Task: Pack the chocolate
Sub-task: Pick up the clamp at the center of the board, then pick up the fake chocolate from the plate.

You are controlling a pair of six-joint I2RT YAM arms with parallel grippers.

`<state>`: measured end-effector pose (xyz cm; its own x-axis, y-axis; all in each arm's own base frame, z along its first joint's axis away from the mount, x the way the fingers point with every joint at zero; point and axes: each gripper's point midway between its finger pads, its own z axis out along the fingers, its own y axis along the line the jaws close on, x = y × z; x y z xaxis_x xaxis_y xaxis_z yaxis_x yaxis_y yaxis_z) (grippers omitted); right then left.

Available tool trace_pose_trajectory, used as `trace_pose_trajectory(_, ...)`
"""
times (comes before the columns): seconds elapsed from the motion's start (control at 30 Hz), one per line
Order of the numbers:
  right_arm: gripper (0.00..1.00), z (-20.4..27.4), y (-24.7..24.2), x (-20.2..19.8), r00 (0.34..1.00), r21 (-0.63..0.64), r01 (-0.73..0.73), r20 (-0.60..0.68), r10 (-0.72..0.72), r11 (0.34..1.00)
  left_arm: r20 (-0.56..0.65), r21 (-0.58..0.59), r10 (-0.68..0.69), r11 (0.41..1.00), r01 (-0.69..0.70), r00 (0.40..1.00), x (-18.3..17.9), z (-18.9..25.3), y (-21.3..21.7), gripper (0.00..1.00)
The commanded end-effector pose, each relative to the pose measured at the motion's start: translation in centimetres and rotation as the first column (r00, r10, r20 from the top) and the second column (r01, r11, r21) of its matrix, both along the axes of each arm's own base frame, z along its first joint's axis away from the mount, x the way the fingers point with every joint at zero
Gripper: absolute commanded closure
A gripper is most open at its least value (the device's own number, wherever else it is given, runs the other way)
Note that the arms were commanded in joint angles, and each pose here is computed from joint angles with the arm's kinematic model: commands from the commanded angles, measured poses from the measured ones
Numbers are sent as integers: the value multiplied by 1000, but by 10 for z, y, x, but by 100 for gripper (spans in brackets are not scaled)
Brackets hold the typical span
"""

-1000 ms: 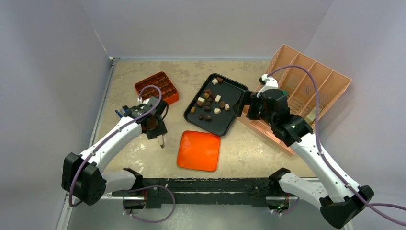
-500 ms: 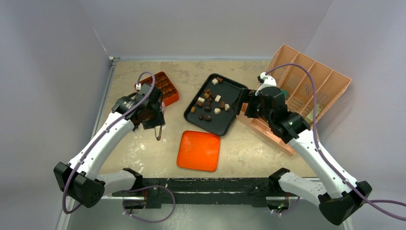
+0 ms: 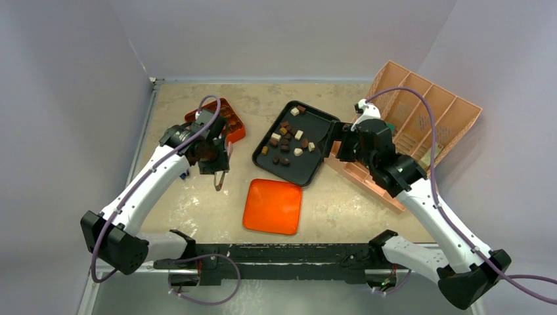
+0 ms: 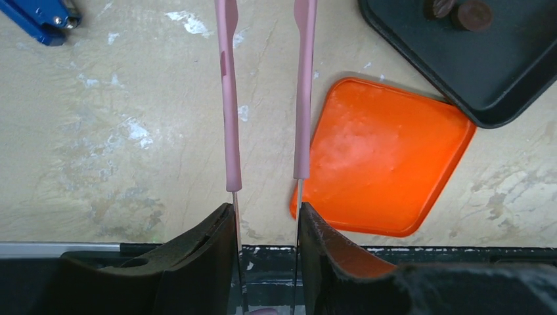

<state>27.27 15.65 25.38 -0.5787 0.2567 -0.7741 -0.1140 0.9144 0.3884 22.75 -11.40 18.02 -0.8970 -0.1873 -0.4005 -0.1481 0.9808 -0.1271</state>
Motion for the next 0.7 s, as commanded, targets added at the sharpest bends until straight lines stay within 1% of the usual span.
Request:
trace_pose_trajectory(0.0, 3, 27, 0, -1, 998, 48, 8, 64, -11, 999, 59, -53, -64, 996, 67, 996, 17, 23, -19, 63)
trace_pose_trajectory(0.13, 3, 29, -4, -5, 997, 44, 13, 70, -16, 999, 87, -74, -114, 990, 120, 990, 29, 32, -43, 64)
trace_pose_trajectory(0.23, 3, 31, -6, -6, 997, 36, 10, 78, -12, 999, 90, -69, -155, 984, 161, 984, 36, 32, -63, 65)
trace_pose_trajectory(0.43, 3, 32, -15, -9, 996, -4, 29, 85, -29, 1000, 100, -68, -260, 961, 267, 960, 46, 25, -118, 66)
trace_pose_trajectory(0.53, 3, 33, -21, -10, 994, -16, 45, 100, -43, 999, 86, -84, -281, 954, 288, 956, 50, 15, -134, 66)
trace_pose_trajectory(0.67, 3, 33, -24, -12, 993, -22, 51, 111, -49, 998, 59, -79, -293, 951, 297, 954, 54, 1, -141, 67)
